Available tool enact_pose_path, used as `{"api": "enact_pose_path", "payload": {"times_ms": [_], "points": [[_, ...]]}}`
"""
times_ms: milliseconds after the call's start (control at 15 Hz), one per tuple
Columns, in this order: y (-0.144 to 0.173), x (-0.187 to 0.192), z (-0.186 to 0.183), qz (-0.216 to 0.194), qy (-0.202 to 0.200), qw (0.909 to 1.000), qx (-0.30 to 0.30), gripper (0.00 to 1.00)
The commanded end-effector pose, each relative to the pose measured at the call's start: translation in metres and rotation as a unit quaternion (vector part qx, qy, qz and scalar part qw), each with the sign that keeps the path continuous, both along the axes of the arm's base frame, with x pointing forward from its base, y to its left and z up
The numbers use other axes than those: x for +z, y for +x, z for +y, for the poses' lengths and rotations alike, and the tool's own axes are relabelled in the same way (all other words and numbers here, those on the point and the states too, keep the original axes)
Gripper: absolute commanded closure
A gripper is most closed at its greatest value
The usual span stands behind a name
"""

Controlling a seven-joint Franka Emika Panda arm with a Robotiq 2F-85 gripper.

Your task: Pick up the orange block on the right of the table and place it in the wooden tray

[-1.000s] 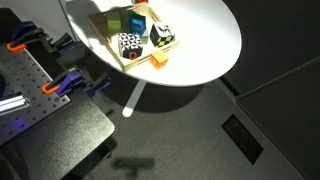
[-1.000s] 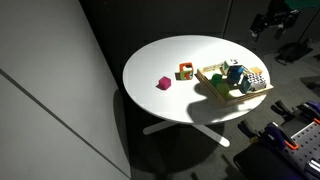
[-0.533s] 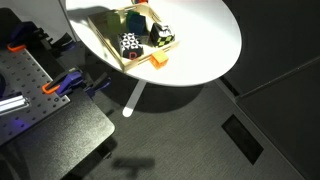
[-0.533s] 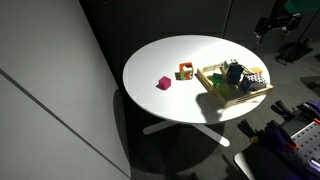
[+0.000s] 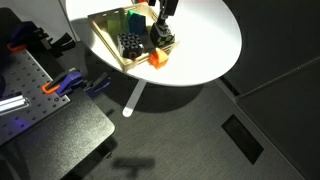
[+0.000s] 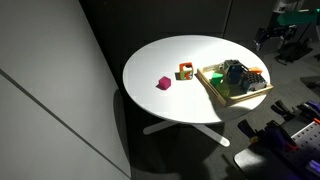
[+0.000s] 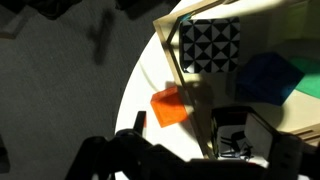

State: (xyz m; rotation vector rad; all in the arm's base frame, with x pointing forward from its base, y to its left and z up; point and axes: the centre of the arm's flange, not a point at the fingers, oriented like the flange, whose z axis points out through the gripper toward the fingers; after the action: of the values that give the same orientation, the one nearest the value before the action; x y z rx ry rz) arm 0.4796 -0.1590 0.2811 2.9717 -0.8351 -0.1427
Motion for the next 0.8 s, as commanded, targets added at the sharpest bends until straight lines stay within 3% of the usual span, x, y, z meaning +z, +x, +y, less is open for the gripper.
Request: {"api": "enact_pose_path", "payload": {"times_ms": [0,200,400,733], "points": [[0.021,-0.029,-0.023,0.005,-0.011,0.999,-0.042,0.0],[0.026,-0.052,-0.034,-0.001,-0.025,0.9949,-0.097,0.0],[0.031,-0.068,-0.042,-0.006,-0.036,0.9844,-0.172,0.0],[0.038,-0.086,-0.051,-0.028,-0.037,0.9518,-0.303,0.0]]}}
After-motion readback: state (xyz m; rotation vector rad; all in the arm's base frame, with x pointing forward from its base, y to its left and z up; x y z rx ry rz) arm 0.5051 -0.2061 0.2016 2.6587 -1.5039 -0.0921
